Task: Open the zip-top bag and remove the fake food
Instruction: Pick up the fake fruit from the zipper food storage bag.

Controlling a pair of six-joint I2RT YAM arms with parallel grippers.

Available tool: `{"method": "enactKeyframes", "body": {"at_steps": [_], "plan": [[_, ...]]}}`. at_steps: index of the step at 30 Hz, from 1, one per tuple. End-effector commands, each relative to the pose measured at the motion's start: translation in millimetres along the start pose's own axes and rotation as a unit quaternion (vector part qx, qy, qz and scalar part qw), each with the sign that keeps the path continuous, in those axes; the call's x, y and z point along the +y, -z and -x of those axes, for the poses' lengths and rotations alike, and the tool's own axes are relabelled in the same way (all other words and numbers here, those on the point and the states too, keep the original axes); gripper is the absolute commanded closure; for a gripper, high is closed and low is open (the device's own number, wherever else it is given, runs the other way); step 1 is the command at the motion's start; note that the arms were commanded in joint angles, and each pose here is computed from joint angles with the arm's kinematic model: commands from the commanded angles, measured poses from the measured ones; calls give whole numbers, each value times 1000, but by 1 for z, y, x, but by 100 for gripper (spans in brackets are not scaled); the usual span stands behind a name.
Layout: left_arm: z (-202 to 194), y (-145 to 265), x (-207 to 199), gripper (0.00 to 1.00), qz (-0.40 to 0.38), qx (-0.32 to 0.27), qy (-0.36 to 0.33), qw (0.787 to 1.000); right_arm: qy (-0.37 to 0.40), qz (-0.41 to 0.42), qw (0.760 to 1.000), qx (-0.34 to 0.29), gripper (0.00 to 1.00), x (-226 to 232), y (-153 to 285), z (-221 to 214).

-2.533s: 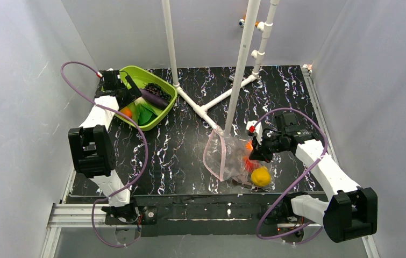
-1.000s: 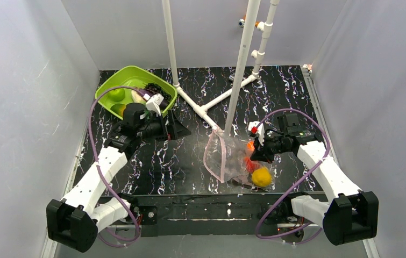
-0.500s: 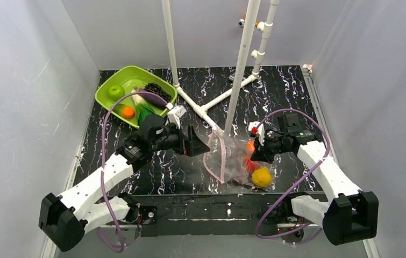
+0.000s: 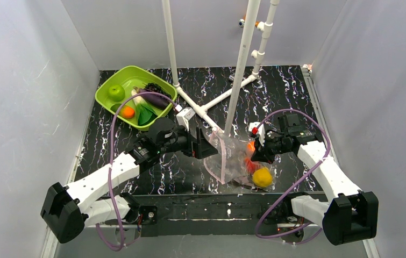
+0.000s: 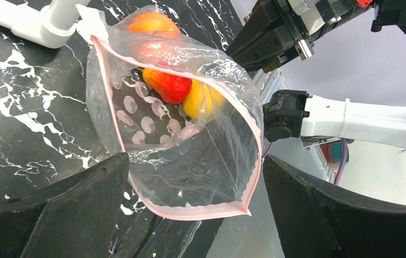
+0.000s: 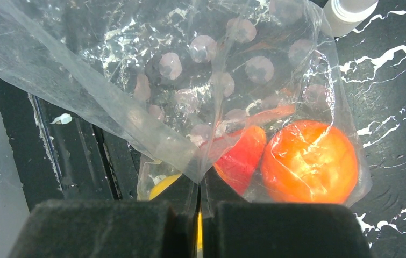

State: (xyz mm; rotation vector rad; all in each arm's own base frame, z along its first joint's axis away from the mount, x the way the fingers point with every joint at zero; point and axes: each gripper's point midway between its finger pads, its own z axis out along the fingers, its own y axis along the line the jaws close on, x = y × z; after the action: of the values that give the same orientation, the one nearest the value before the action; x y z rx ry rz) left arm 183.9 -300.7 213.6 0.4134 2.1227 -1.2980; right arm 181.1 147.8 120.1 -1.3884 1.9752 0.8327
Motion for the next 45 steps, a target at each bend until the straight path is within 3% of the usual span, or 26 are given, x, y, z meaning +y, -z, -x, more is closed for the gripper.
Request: {"method": "enactKeyframes", "body": {"at_steps": [1, 5, 10, 17, 24, 27, 32, 35, 41, 45], "plan": [[1, -9, -9, 8, -10, -8, -8, 1000, 11, 0, 1000, -17, 98, 1, 5, 10], [-3, -14, -8, 18, -2, -3, -7, 1000, 12, -2, 1000, -18, 98, 1, 6, 11], [-5, -14, 4, 43, 37, 7, -8, 999, 12, -3, 1000, -18, 98, 0, 6, 11], [-8, -22, 1, 61, 42, 28, -3, 999, 12, -1, 1000, -20, 98, 1, 6, 11], [-31, -58, -7, 61, 27, 73, 5, 997, 9, -2, 1000, -19, 94, 0, 5, 11], [-42, -70, 5, 61, 35, 84, 8, 996, 9, -7, 1000, -19, 83, -1, 8, 12], [-59, -82, 23, 61, 46, 104, 10, 993, 16, -36, 999, -37, 52, -4, 24, 17], [-66, -86, 31, 61, 52, 114, 11, 992, 29, -55, 997, -42, 41, -5, 32, 19], [-71, -91, 36, 59, 54, 118, 16, 991, 19, -112, 994, -6, 40, -23, 44, 6], [-69, -96, 35, 58, 47, 105, 32, 993, -13, -132, 991, 33, 48, -33, 44, -12]]}}
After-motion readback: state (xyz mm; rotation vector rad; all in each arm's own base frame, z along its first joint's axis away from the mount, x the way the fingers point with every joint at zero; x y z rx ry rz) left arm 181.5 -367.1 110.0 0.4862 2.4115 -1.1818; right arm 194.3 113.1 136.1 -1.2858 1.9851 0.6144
